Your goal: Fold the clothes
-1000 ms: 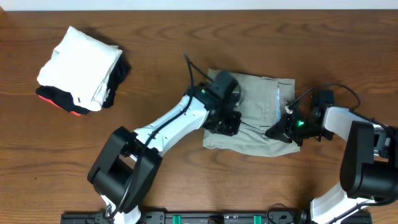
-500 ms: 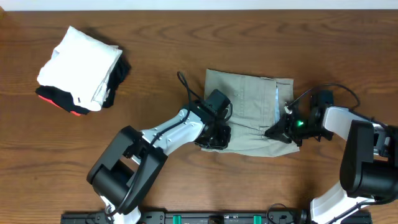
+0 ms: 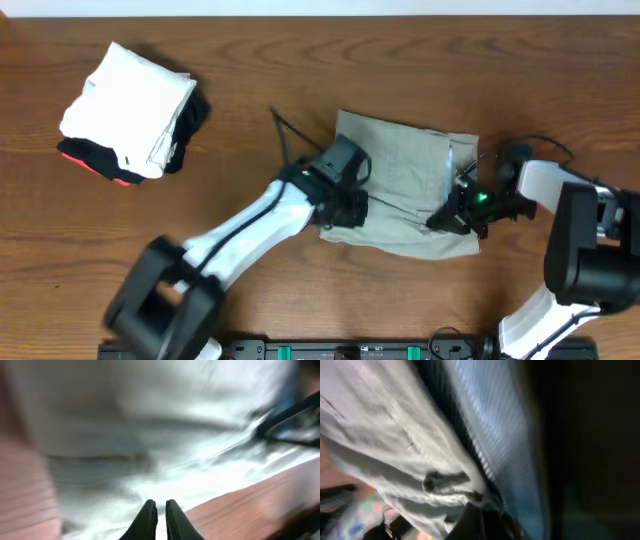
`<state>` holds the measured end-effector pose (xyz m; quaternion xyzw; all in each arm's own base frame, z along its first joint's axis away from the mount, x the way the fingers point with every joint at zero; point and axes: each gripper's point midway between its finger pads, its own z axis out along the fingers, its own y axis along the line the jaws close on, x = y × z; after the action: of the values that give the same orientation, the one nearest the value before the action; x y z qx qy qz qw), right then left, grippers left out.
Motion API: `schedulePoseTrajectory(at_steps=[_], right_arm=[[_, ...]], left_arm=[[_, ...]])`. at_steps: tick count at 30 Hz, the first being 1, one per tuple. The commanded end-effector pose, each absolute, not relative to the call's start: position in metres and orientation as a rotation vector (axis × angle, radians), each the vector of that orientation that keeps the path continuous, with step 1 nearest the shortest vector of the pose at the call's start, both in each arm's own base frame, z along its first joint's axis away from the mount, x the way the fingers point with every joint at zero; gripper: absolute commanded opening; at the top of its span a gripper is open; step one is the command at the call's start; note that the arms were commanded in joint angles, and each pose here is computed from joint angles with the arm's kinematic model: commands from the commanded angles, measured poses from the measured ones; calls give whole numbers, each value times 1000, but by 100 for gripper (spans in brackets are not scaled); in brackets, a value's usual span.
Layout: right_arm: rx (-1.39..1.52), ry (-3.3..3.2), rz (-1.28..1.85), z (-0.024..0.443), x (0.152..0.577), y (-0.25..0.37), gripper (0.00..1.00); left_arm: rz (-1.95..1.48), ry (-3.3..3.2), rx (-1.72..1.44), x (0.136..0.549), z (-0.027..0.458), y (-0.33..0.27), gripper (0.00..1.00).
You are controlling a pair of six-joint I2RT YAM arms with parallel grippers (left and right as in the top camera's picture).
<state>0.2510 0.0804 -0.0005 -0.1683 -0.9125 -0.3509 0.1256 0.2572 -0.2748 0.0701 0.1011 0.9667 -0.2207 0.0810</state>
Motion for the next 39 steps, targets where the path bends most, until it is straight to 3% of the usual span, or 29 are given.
schedulePoseTrajectory(at_steps=[1, 11, 21, 39], right_arm=[[-313, -2713, -1089, 23, 274, 82, 1], [-205, -2926, -1122, 91, 352, 70, 1], [-147, -3245, -1024, 85, 414, 48, 1], [-87, -3293, -1021, 77, 423, 64, 1]], left_arm=[[-570, 2748, 255, 281, 101, -264, 11], [-524, 2740, 245, 289, 93, -263, 11], [-434, 2863, 252, 287, 38, -262, 11], [-401, 2903, 257, 284, 21, -259, 10]])
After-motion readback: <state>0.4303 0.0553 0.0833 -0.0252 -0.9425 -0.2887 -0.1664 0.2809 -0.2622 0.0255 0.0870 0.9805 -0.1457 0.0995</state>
